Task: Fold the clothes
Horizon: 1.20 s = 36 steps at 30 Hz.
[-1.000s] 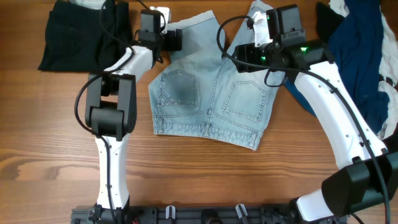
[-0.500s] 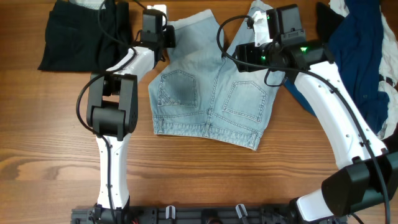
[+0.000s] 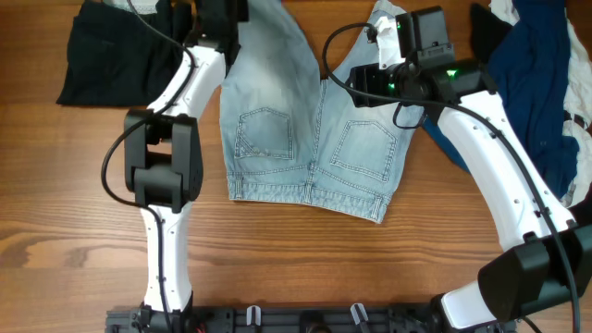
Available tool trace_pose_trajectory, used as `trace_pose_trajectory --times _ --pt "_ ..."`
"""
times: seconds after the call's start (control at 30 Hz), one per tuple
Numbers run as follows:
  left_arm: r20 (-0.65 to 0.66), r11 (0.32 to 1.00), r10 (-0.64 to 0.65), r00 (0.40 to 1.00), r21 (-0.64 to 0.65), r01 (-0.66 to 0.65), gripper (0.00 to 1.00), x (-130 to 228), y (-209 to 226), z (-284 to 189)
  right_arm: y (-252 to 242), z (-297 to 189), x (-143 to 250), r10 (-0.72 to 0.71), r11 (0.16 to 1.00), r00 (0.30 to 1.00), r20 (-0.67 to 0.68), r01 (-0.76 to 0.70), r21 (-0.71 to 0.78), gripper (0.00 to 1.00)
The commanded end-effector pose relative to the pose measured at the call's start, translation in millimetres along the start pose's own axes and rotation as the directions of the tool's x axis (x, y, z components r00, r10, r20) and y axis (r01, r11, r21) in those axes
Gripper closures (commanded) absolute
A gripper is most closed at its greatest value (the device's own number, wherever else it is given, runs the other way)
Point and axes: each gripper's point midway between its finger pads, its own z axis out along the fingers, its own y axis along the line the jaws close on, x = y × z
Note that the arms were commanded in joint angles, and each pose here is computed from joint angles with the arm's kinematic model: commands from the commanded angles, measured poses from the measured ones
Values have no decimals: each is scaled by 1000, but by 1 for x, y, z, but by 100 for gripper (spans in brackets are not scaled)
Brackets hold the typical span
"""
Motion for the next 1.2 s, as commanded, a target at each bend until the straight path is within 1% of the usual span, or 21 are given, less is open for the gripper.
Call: trace_pose_trajectory --times 0.0,0.03,0.07,0.13,0.2,0.23,0.3,0.33,0.4,0.43,0.5,0.53,0.6,0.67,0.77,0.87,0.93,1.0,1.07,1.13,1.17 --pt "40 984 111 993 -143 -104 52 -32 27 -14 -3 5 -1 -11 1000 1000 -3 11 13 24" --pt "30 980 112 993 -169 -106 17 -31 31 -15 -3 5 -1 -11 1000 1000 -3 11 13 24" --pt "16 974 116 993 -196 -111 0 -28 35 -16 -3 5 0 -9 1000 1000 -5 9 14 25" --pt "-23 964 127 992 -234 -129 0 -22 42 -20 -4 5 1 10 1000 1000 -11 -10 21 25" --pt "-91 952 141 986 -260 -160 0 -15 47 -30 -21 3 10 102 988 994 -32 -97 120 25" --pt "-126 954 128 984 -257 -157 0 -13 49 -38 -28 2 15 138 979 989 -46 -129 158 25" --pt "-184 962 74 980 -245 -119 0 -10 52 -55 -34 0 26 179 970 980 -81 -163 178 24" --pt "-221 971 65 973 -213 -113 0 -7 50 -64 -40 -2 34 205 964 973 -108 -182 192 24" --pt "-318 990 74 945 -93 -109 0 1 37 -86 -46 -4 51 249 955 954 -166 -213 207 24" --pt "-385 995 90 919 -7 -100 0 8 28 -105 -44 -2 64 259 956 942 -213 -218 195 24" --pt "-458 992 109 882 101 -70 0 17 16 -127 -38 1 83 263 959 924 -278 -220 177 24" --pt "-532 979 130 837 203 -22 0 30 2 -151 -30 9 108 270 962 896 -353 -234 143 24" --pt "-604 963 150 783 268 22 0 46 -7 -169 -26 17 133 275 961 867 -415 -245 125 24" --pt "-675 952 170 718 301 57 0 64 -11 -186 -25 26 162 281 960 835 -473 -252 125 25" --pt "-742 945 188 644 315 86 0 81 -11 -205 -23 36 202 293 955 788 -541 -270 124 26" --pt "-805 937 189 563 319 141 0 94 -14 -225 -22 40 224 300 951 760 -577 -282 125 29" --pt "-853 948 139 504 262 182 0 105 -12 -235 -22 42 228 300 951 760 -577 -282 122 29" --pt "-896 950 130 425 236 206 1 122 -14 -250 -22 46 220 292 954 783 -550 -281 105 29" --pt "-934 958 136 330 209 197 2 149 -14 -266 -17 49 201 281 955 820 -498 -291 58 28" --pt "-971 972 86 222 131 195 7 185 -15 -281 -13 46 174 265 958 863 -429 -287 15 27" --pt "-980 976 60 189 97 193 10 198 -15 -285 -12 44 167 261 959 872 -415 -282 9 26"
